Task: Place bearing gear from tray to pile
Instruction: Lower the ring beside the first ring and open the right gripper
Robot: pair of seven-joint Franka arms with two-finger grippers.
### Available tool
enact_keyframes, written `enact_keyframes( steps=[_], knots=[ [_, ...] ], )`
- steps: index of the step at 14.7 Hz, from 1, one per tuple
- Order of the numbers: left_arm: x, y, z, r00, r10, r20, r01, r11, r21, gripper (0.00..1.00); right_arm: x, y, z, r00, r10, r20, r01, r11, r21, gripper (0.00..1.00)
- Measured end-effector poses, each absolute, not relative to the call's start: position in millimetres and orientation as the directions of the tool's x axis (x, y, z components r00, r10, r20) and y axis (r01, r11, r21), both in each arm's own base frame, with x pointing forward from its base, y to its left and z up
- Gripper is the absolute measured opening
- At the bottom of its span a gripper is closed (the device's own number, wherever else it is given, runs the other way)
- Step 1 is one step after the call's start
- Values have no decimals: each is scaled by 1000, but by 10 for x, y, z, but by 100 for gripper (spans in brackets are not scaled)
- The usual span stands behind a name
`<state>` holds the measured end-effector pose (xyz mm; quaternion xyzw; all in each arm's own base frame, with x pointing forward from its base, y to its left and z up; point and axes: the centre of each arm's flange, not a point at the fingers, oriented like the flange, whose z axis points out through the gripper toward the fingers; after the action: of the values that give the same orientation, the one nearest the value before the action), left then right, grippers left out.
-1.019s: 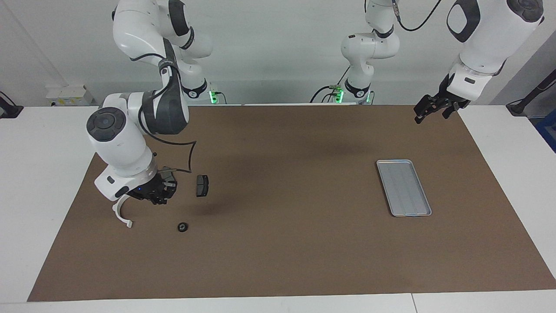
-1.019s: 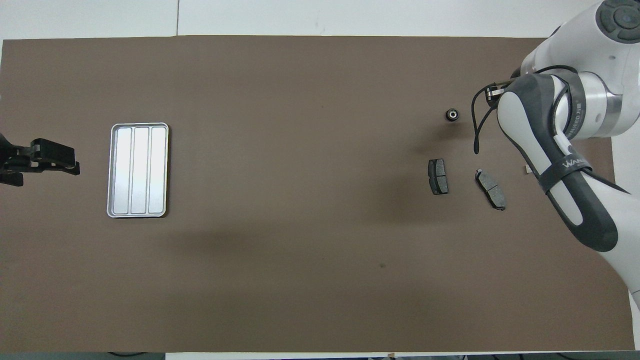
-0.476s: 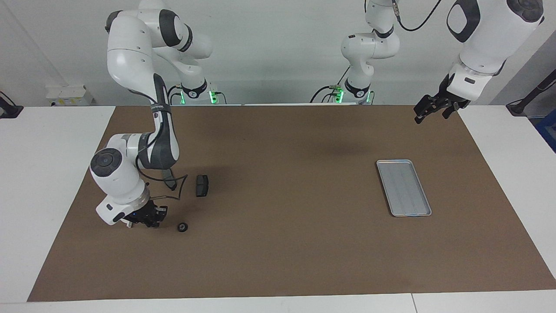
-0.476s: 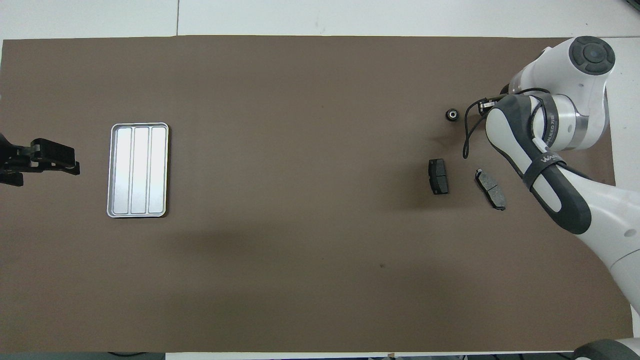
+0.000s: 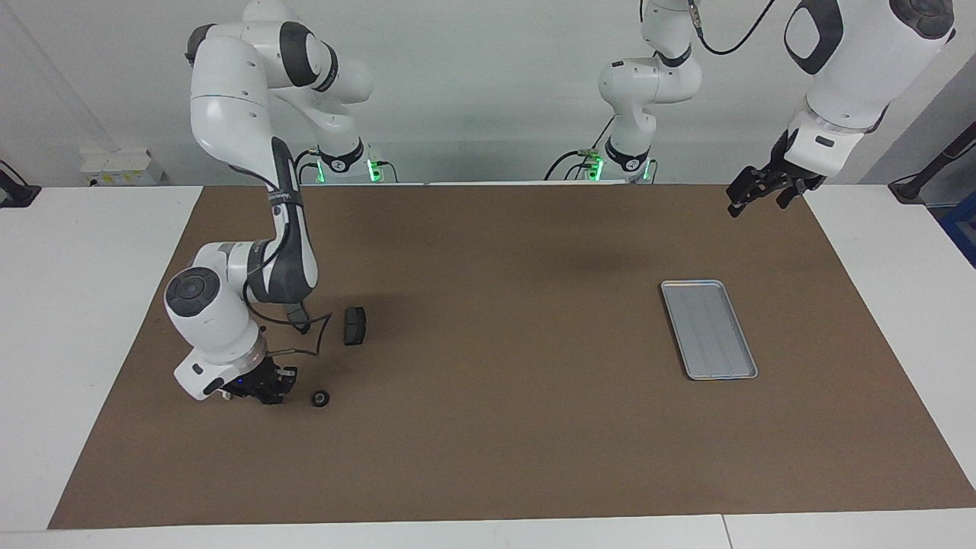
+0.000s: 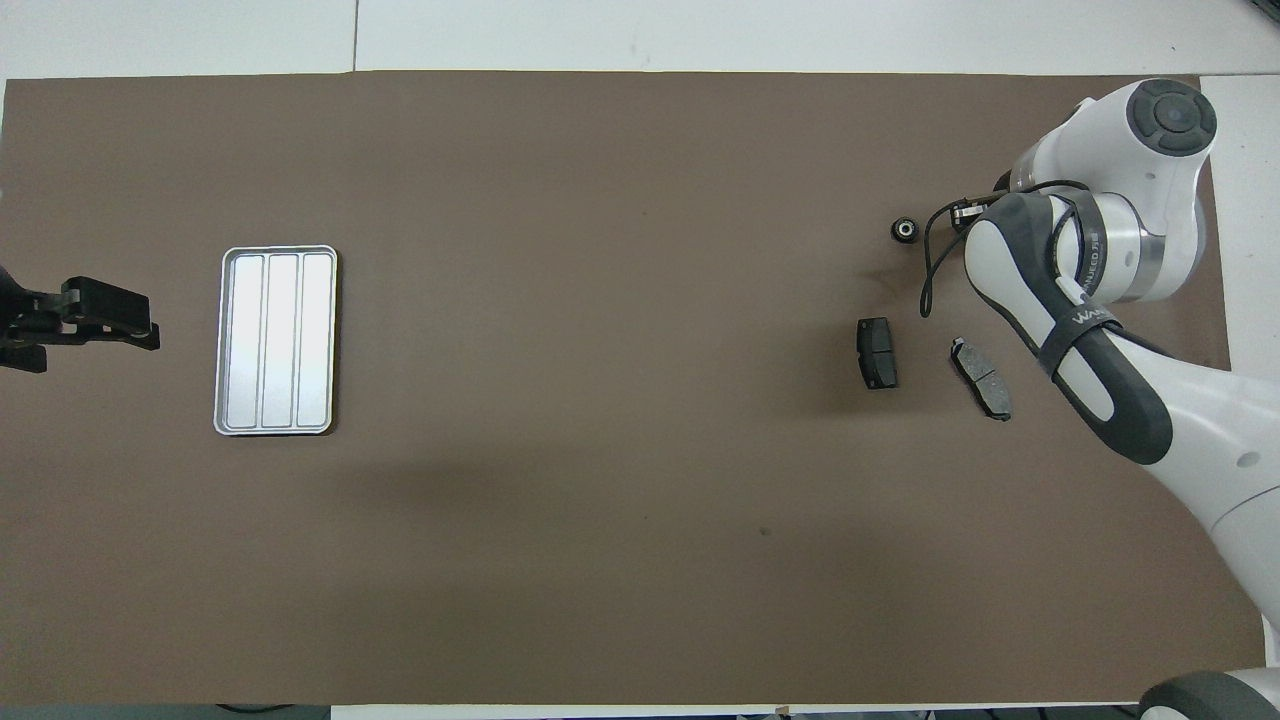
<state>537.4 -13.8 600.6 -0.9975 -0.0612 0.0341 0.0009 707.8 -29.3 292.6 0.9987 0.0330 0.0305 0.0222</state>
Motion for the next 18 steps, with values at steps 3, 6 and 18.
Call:
enact_keyframes(
  steps=[3,6,18],
  knots=[
    [5374,-138,6006,990,122,-68,122,-993,-6,100,7070,-286,2897,996,69,65,66,-997,46,29],
    [5374,-138,6006,990,122,-68,122,-993,-6,100,7063,-279,2878,995,70,66,67,-997,46,62],
    [5374,-138,6006,990,122,-68,122,-993,-6,100,6604,70,4836,992,107,62,103,-992,66,100]
  ],
)
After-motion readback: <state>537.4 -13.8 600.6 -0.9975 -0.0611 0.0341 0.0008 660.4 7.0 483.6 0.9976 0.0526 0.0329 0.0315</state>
